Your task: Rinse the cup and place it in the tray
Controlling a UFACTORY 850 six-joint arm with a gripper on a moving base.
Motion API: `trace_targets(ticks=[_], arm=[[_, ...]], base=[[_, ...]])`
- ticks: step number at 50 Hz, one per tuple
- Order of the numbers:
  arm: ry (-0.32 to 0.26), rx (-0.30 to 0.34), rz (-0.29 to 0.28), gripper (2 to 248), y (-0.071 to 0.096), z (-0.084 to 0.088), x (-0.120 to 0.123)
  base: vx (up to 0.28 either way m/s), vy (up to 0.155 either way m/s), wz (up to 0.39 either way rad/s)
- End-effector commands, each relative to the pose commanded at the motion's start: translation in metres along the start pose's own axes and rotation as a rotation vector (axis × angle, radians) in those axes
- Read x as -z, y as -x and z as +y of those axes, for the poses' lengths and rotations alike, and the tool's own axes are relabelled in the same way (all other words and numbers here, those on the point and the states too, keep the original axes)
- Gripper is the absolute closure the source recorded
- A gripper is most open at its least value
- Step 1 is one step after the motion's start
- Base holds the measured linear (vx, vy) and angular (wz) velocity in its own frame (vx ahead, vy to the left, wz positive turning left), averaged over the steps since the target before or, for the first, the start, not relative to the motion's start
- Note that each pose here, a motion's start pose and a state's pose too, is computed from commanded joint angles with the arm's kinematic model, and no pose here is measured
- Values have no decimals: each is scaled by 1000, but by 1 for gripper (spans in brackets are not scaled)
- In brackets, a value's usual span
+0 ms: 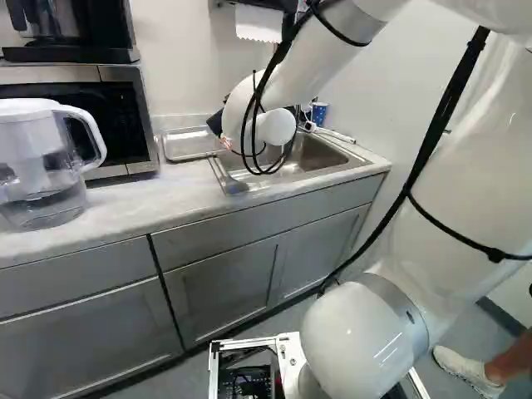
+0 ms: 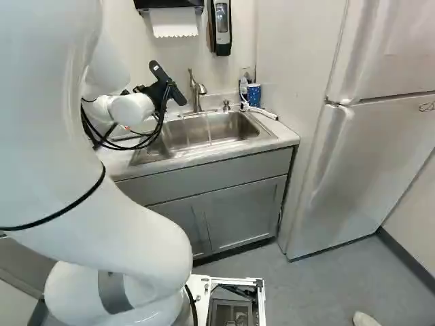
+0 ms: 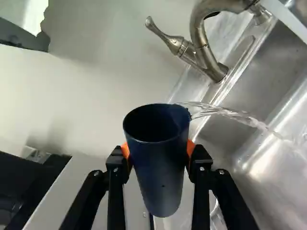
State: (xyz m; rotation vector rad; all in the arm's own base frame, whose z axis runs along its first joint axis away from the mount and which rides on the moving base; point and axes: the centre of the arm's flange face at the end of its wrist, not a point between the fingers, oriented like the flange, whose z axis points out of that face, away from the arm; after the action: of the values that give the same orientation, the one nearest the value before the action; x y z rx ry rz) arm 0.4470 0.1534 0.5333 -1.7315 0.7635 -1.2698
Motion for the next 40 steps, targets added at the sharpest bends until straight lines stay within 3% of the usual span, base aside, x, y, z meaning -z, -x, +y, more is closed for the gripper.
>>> trace_targets(ticks=[40], arm=[[0,-421,0,125,0,0,0]], base=[[0,0,0]])
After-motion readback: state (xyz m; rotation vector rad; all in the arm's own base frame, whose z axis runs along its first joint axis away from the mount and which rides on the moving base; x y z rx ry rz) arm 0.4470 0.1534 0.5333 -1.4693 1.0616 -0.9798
